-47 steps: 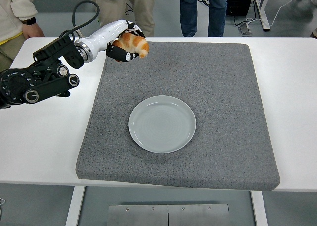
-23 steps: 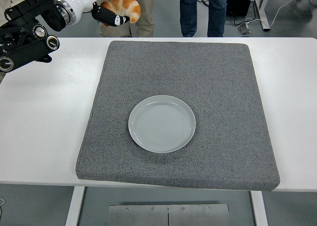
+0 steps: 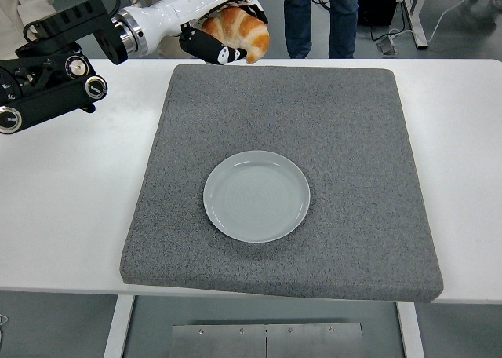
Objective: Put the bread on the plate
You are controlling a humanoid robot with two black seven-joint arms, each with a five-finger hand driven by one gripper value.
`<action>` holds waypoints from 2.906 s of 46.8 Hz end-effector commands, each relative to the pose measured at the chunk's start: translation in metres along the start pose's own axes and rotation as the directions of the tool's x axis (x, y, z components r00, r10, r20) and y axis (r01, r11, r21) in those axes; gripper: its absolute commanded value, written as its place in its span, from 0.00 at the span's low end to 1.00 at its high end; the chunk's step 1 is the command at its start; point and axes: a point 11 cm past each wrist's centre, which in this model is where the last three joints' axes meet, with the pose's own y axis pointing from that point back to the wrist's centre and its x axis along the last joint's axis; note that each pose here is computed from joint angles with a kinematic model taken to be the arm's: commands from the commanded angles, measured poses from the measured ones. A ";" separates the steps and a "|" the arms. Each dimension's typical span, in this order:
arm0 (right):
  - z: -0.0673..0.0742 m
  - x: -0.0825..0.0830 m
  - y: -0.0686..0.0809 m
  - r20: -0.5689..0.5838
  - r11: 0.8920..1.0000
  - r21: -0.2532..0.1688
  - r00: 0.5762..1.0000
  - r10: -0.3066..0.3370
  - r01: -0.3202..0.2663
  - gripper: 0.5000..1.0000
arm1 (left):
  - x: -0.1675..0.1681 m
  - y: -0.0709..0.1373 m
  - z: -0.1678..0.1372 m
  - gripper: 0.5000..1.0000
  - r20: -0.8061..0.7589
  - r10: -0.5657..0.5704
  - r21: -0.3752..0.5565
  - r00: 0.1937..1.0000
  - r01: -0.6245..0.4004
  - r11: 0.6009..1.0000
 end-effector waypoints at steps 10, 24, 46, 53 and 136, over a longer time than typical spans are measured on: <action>0.000 0.000 0.000 0.000 1.000 0.000 1.000 0.000 0.000 1.00 | -0.022 0.004 0.027 0.00 0.017 -0.070 -0.114 0.997 0.072 0.991; 0.000 0.000 0.000 0.000 1.000 0.000 1.000 0.000 0.000 1.00 | -0.045 0.006 0.029 0.00 0.074 -0.124 -0.133 0.990 0.133 0.982; 0.000 0.000 0.000 0.000 1.000 0.000 1.000 0.000 0.000 1.00 | -0.107 0.017 0.017 0.00 0.100 -0.231 -0.124 0.968 0.243 0.962; 0.000 0.000 0.000 0.000 1.000 0.000 1.000 0.000 0.000 1.00 | -0.119 0.019 0.017 0.00 0.103 -0.250 -0.128 0.963 0.263 0.956; 0.000 0.000 0.000 0.000 1.000 0.000 1.000 0.000 0.000 1.00 | -0.201 0.022 -0.010 0.12 0.135 -0.305 -0.090 0.943 0.318 0.944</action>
